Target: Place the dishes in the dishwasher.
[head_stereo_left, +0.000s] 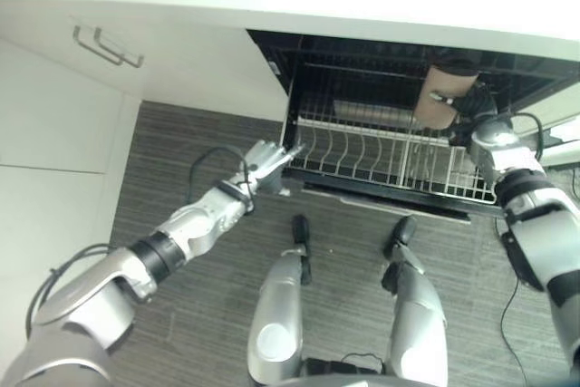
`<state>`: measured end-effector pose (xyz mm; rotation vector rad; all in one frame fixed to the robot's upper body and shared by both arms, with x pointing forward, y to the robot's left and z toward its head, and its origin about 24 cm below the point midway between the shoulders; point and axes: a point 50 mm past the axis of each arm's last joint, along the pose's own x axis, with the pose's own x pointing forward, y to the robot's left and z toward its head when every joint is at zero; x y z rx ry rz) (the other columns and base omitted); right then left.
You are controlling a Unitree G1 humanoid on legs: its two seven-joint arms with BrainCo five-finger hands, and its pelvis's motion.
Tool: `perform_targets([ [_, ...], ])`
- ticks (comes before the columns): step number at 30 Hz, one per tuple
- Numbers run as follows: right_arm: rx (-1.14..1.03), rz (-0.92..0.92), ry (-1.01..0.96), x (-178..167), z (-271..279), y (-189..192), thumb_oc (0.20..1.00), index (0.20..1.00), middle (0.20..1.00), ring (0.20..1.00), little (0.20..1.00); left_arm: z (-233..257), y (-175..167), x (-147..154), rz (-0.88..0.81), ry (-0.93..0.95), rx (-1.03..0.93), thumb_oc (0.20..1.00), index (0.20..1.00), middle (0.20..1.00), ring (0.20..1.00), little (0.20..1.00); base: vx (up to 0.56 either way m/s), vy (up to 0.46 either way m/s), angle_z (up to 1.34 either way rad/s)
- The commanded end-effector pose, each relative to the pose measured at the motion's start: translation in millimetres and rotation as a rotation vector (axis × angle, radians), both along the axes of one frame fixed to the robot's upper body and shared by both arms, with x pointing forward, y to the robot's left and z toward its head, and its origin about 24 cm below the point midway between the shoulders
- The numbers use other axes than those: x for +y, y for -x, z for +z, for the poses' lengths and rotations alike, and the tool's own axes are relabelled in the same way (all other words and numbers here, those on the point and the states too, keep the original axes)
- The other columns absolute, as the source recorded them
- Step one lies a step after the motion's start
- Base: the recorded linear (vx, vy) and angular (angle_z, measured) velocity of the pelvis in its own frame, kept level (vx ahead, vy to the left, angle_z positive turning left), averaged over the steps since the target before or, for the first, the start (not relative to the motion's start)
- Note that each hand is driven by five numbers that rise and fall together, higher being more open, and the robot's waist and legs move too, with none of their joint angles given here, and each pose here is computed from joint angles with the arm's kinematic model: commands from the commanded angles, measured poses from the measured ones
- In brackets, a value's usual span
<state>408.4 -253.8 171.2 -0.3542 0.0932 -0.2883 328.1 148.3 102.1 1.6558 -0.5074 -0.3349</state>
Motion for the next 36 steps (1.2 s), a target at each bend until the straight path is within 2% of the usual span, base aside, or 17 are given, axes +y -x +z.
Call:
perform_targets([
  [1, 0.037, -0.036, 0.065, -3, 5, -1, 0.200, 0.200, 0.200, 0.200, 0.200, -32, 19, -13, -0.073, -0.024, 0.086, 1.000, 1.000, 1.000, 1.000, 1.000, 0.00, 0.020, -0.06],
  [5, 0.079, -0.088, 0.085, -3, 3, -1, 0.200, 0.200, 0.200, 0.200, 0.200, -29, 17, -16, -0.073, -0.022, 0.077, 1.000, 1.000, 1.000, 1.000, 1.000, -0.01, 0.009, -0.08],
  [6, 0.087, -0.106, 0.098, -3, 3, -1, 0.398, 0.398, 0.398, 0.398, 0.398, -28, 16, -16, -0.073, -0.021, 0.075, 1.000, 1.000, 1.000, 1.000, 1.000, -0.02, 0.010, -0.09],
  [7, 0.109, -0.163, 0.125, -8, 0, 1, 1.000, 1.000, 1.000, 1.000, 1.000, -27, 15, -17, -0.072, -0.019, 0.075, 1.000, 1.000, 1.000, 1.000, 1.000, -0.01, 0.008, -0.05],
  [23, 0.047, -0.541, 0.233, -28, -2, 15, 1.000, 1.000, 1.000, 1.000, 1.000, -46, 22, -26, -0.082, -0.002, 0.074, 1.000, 1.000, 1.000, 1.000, 1.000, 0.01, 0.003, -0.01],
  [31, 0.030, -0.646, 0.135, -27, -7, 18, 1.000, 1.000, 1.000, 1.000, 1.000, -57, 28, -29, -0.094, -0.003, 0.089, 1.000, 1.000, 1.000, 1.000, 1.000, 0.00, 0.002, -0.01],
  [36, -0.072, -0.666, -0.132, -16, -12, 16, 1.000, 1.000, 1.000, 1.000, 1.000, -62, 32, -32, -0.086, 0.000, 0.093, 1.000, 1.000, 1.000, 1.000, 1.000, 0.01, 0.003, 0.00],
])
